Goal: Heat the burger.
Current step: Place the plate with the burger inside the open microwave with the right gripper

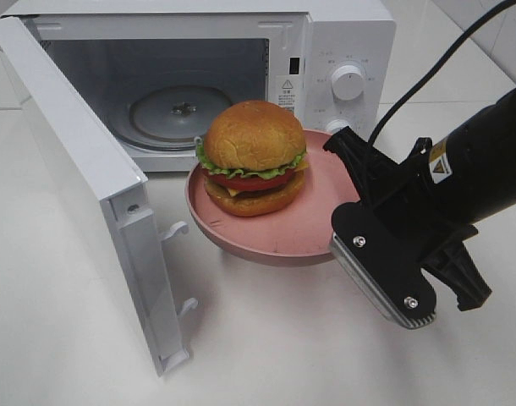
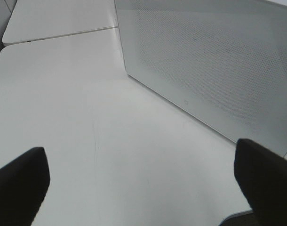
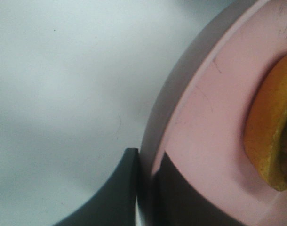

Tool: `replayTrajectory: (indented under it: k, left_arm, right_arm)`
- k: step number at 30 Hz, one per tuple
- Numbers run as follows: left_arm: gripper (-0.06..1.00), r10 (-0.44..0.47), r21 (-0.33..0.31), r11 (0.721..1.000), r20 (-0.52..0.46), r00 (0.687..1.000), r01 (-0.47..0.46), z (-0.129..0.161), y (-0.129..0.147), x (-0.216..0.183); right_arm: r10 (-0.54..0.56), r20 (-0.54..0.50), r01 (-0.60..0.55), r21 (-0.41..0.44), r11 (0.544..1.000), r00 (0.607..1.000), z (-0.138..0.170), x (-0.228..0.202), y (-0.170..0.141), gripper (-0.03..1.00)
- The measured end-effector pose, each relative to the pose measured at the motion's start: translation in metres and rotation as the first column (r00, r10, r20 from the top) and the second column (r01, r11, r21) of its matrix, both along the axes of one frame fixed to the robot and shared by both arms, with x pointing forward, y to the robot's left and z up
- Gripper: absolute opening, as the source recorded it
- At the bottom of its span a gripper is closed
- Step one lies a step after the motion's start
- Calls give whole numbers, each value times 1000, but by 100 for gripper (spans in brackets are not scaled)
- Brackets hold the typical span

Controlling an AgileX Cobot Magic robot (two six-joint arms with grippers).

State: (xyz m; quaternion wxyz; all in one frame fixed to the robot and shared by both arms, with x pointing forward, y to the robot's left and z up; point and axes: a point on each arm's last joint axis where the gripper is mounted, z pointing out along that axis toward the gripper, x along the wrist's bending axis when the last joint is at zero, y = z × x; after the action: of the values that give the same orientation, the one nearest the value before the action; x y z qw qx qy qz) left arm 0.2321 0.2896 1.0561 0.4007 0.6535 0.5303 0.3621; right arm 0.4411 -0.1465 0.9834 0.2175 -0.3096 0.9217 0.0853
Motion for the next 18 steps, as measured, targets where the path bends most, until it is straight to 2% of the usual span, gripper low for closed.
replayTrajectory:
  k: [18]
  left_arm:
    - [99, 0, 0, 1000, 0, 1000, 0, 0, 0, 0]
  right_arm:
    - [2, 11, -2, 12, 1000, 1000, -1, 34, 27, 8]
